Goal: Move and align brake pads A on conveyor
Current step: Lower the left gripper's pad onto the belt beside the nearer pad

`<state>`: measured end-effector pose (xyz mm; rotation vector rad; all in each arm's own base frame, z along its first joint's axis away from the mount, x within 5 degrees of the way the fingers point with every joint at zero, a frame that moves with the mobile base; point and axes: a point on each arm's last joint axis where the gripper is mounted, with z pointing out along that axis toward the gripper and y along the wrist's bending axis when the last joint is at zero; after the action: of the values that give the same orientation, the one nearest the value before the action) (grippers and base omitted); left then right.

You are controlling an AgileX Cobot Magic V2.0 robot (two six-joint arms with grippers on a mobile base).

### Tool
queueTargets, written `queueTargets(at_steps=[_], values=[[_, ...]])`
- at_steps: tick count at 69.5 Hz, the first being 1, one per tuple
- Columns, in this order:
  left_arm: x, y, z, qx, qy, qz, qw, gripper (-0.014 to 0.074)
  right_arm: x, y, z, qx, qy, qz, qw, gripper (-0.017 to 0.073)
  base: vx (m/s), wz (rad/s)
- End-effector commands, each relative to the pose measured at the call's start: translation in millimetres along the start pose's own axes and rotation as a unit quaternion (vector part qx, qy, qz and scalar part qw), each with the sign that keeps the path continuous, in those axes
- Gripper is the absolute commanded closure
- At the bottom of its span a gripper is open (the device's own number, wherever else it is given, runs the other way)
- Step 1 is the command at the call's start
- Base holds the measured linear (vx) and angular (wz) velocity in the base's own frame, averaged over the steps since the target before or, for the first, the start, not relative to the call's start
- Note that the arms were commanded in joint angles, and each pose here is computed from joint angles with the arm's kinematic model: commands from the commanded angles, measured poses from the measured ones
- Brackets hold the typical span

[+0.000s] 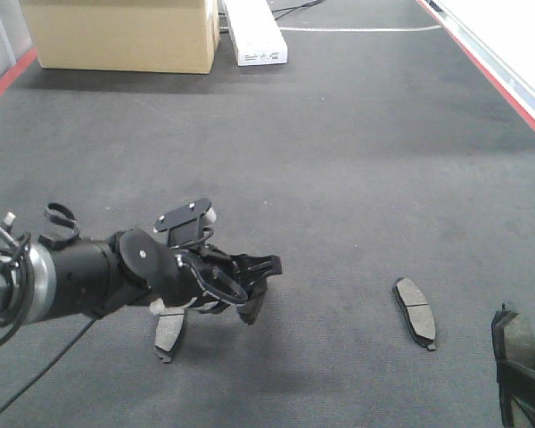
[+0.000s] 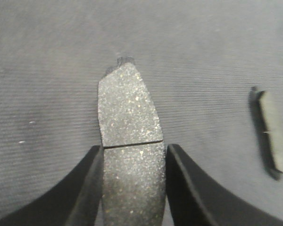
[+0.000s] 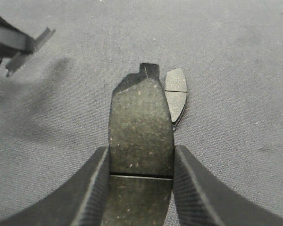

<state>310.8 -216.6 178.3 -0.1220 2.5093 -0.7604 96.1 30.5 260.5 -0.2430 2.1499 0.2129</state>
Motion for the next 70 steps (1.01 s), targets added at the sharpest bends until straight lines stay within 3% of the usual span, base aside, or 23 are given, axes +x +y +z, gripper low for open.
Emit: queueTargets(at_steps=[1, 10, 19, 35, 52, 64, 70], values=[[-11.5, -3.9, -15.1, 0.004, -0.058, -0.013, 0.998, 0.0349, -16.1, 1.2, -5.0, -0.005, -0.056, -0.006, 0.998, 0.0459, 0.0, 0.0], [-2.7, 7.2, -12.6, -0.013, -0.056, -0.02, 0.998, 0.0349, -16.1, 1.2, -5.0, -0.005, -0.056, -0.006, 0.998, 0.0459, 0.0, 0.0], [-1.6, 7.8, -12.2, -0.014, -0.052, -0.022, 0.998, 0.0349, -16.1, 1.2, -5.0, -0.005, -0.056, -0.006, 0.998, 0.0459, 0.0, 0.0], [-0.3, 6.8, -12.0, -0.012, -0.046, -0.027, 0.999, 0.0349, -16.1, 1.2, -5.0, -0.005, -0.056, -0.006, 0.998, 0.0459, 0.0, 0.0], [5.7, -5.5, -10.6, -0.004, -0.062, -0.011, 0.998, 0.0349, -16.1, 1.2, -5.0, -0.005, -0.056, -0.006, 0.998, 0.0459, 0.0, 0.0], [7.3, -3.3, -6.3, -0.008, -0.06, -0.036, 0.998, 0.0349, -16.1, 1.2, -5.0, -0.005, -0.056, -0.006, 0.998, 0.0459, 0.0, 0.0], [11.2, -0.9, -1.1, -0.012, -0.047, -0.037, 0.998, 0.0345, -16.1, 1.2, -5.0, -0.005, -0.056, -0.006, 0.998, 0.0459, 0.0, 0.0]])
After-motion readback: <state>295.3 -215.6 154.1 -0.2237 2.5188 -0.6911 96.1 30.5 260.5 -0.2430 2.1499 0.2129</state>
